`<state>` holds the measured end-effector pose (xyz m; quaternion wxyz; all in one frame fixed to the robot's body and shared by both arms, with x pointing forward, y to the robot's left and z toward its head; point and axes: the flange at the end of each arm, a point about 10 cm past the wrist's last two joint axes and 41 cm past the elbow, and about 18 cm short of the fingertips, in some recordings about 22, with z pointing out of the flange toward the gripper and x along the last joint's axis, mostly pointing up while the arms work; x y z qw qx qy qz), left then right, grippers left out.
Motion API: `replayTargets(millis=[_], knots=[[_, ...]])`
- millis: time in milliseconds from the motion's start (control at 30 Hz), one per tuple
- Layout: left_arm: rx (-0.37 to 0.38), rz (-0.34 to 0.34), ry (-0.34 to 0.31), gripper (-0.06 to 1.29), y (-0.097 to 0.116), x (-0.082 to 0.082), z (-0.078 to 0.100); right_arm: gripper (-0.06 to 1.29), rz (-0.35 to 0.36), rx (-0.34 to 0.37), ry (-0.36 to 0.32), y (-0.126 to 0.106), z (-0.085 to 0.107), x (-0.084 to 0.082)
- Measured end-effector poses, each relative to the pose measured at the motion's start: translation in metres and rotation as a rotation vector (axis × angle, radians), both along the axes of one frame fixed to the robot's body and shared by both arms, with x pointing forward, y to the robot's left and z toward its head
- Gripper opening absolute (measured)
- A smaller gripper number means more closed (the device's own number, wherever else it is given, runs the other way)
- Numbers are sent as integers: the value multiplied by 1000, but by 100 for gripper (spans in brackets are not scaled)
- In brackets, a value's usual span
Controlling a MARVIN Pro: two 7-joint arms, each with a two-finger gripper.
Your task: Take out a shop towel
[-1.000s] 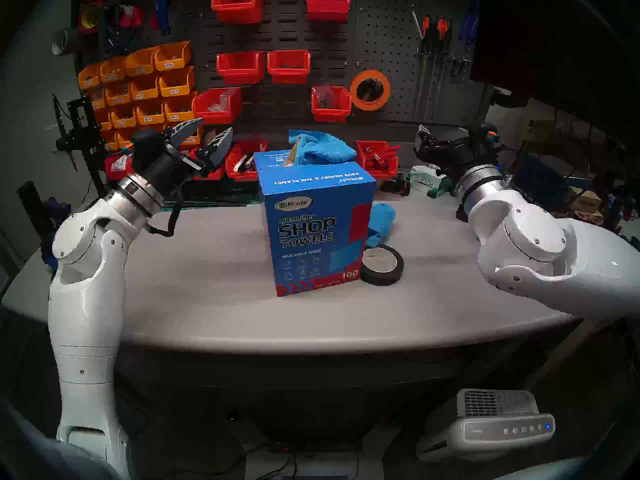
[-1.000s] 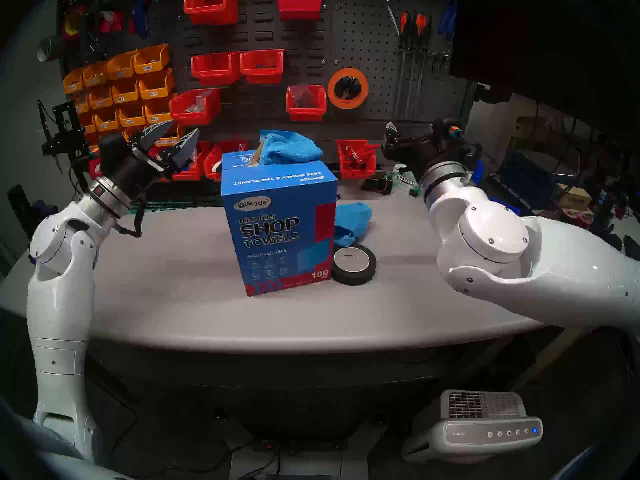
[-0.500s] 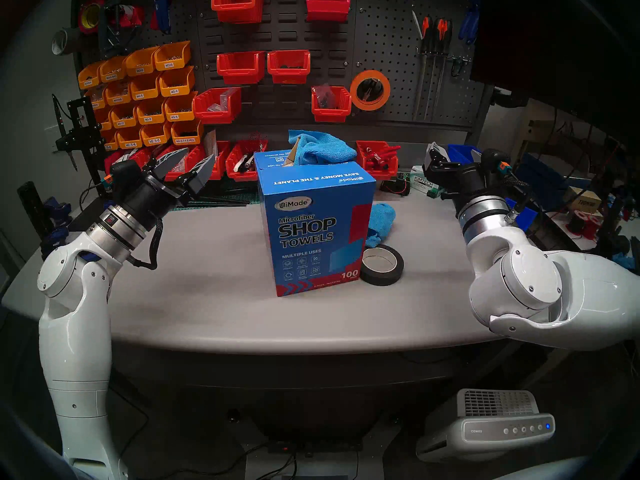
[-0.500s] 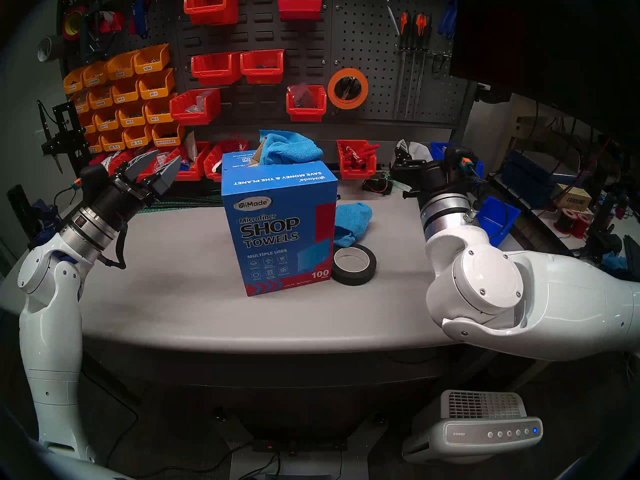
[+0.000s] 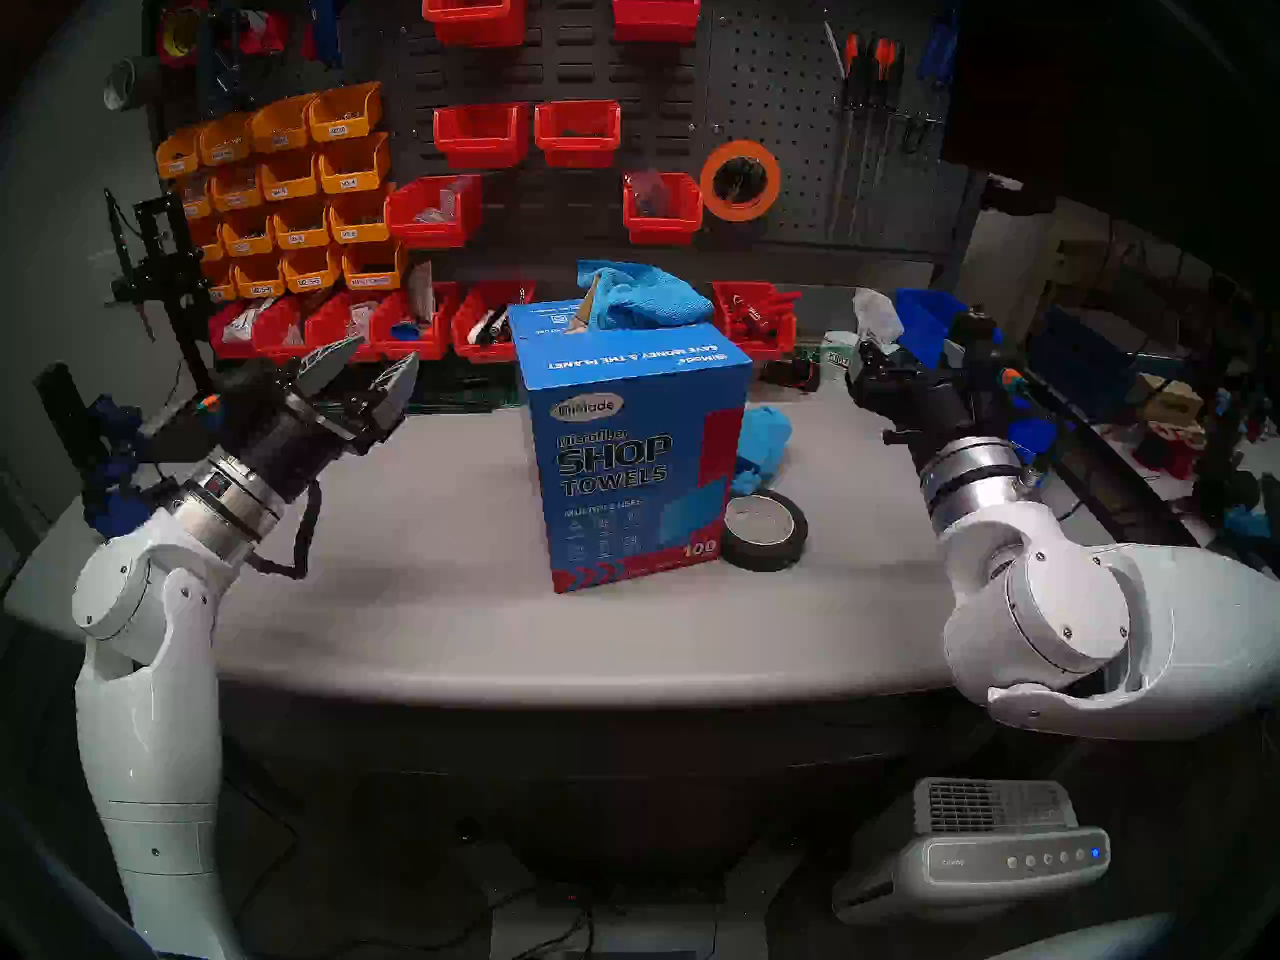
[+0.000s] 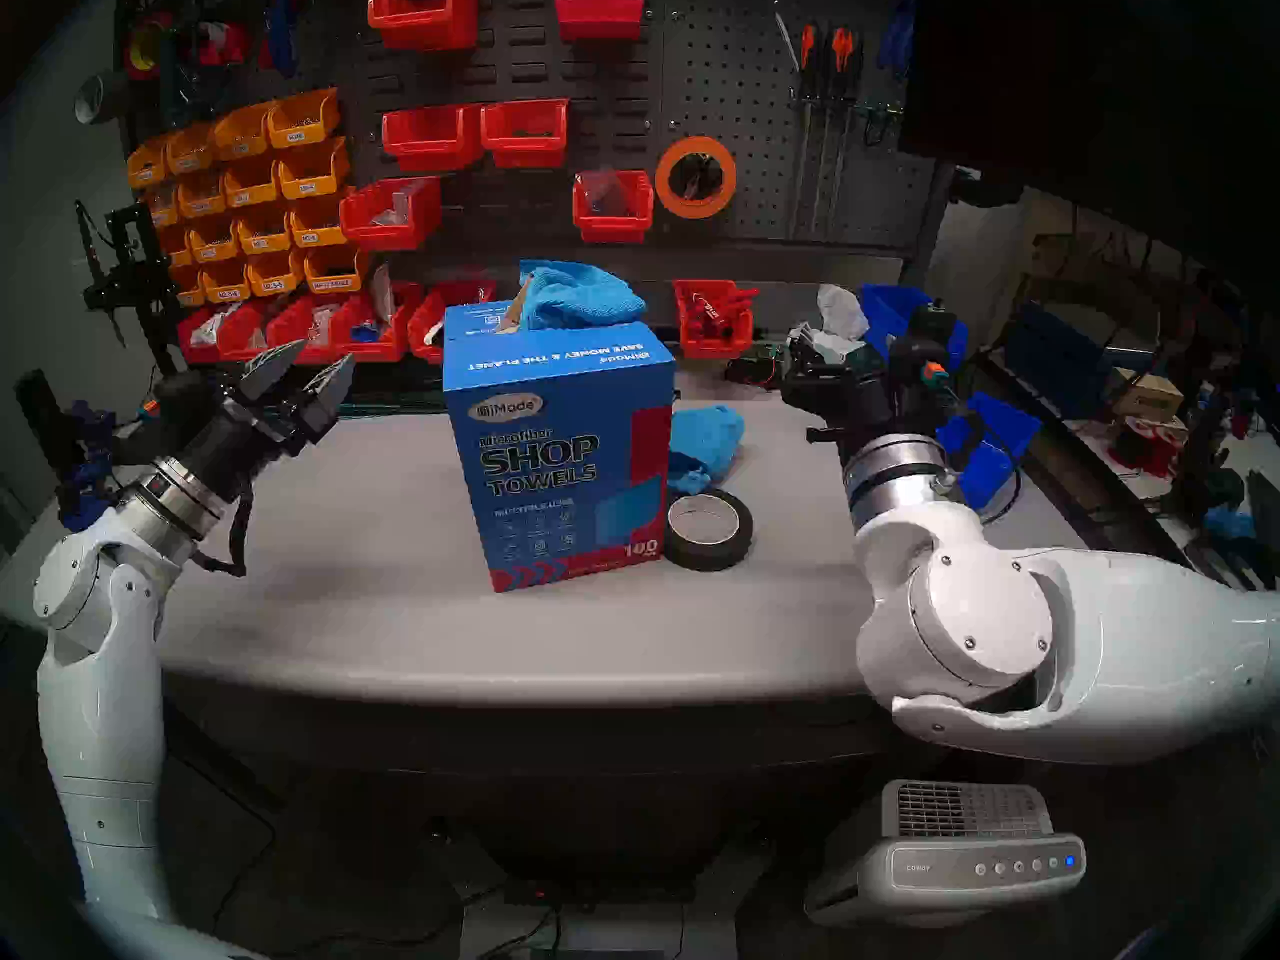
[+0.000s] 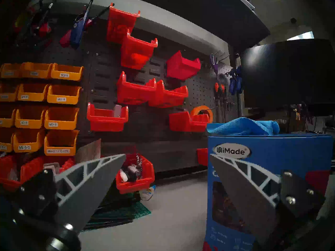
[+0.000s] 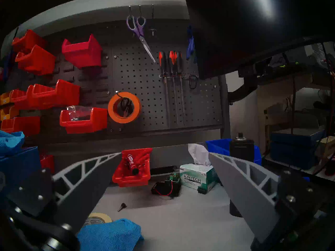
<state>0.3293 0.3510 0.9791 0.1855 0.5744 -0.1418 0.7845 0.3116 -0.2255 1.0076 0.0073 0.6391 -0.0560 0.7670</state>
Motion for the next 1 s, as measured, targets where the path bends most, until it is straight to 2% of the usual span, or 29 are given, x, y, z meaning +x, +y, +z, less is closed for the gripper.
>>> replayTargets(millis=[300,467,767,1000], knots=[[4,3,-24,126,-3,-5,-1,125,-23,7,43,-6,-17,-19],[7,-22,-33,126,-11,-7,1,125,-54,8,46,-13,-23,-26],[13,-82,-11,126,-30,-15,-5,125,-73,8,35,-18,-26,-32],[16,-62,5,126,-26,-21,-10,125,-52,6,62,-17,-36,-38]])
